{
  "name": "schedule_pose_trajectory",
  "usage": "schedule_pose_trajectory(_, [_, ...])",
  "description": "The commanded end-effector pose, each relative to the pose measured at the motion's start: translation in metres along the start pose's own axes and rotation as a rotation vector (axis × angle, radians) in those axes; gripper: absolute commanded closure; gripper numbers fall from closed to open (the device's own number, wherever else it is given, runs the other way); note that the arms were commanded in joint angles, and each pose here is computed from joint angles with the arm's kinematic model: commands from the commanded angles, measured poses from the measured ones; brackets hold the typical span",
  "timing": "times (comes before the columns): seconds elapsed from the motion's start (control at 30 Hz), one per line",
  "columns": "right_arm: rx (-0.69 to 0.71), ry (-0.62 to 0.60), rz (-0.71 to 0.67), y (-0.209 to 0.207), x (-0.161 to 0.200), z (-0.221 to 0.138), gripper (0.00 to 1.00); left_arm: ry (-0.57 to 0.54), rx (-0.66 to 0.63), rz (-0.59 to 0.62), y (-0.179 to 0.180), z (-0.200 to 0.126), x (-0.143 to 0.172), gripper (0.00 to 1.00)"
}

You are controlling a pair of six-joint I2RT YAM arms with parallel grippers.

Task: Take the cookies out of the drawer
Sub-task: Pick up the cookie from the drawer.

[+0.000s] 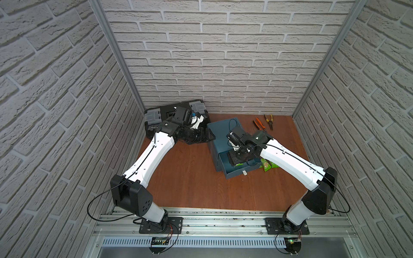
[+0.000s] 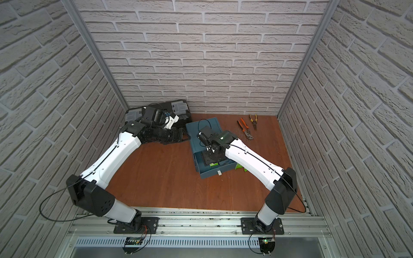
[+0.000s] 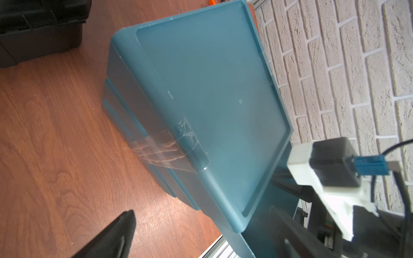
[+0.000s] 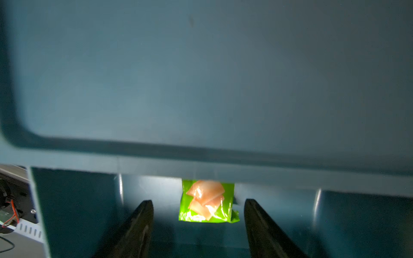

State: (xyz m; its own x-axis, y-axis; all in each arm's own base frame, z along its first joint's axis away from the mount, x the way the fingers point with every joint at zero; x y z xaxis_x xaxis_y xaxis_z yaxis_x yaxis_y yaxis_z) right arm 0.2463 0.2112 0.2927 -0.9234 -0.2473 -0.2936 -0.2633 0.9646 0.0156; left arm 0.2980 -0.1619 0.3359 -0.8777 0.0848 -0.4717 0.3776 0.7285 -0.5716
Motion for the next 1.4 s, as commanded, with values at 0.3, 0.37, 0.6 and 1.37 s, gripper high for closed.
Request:
schedule_pose_trajectory(0.3, [0.039, 0.048, -0.092, 0.004, 0.002, 0.027, 0.31, -0.017, 0.025, 0.016, -0.004, 0.003, -0.013, 0.02])
schedule_pose_trajectory(0.37, [0.029, 0.058, -0.092, 0.006, 0.001, 0.032, 0.31, -0.016, 0.023, 0.015, -0.003, 0.003, -0.013, 0.01])
schedule_pose_trajectory(0.6, [0.028, 0.061, -0.095, 0.006, 0.002, 0.036, 0.38, -0.014, 0.027, 0.015, -0.004, 0.005, -0.016, 0.02])
schedule_pose_trajectory(1.37, [-0.026, -0.011, -0.141, -0.006, 0.013, -0.022, 0.62, -0.015, 0.076, 0.052, -0.017, 0.021, -0.040, 0.01])
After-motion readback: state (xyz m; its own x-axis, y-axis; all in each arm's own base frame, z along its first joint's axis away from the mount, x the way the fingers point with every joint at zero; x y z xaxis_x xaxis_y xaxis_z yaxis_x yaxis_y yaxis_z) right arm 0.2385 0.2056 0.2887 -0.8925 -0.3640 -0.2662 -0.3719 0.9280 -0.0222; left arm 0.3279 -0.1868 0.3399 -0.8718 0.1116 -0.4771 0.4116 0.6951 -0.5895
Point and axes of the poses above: each gripper's point midway between its finger pads, its own z axis out along the fingers, its own y axis along the line the jaws close on, x = y × z, the point moved 10 cm from there along -z, back along the fingers, and after that the axes turned 2 degrees about z, right-handed, at the moved point
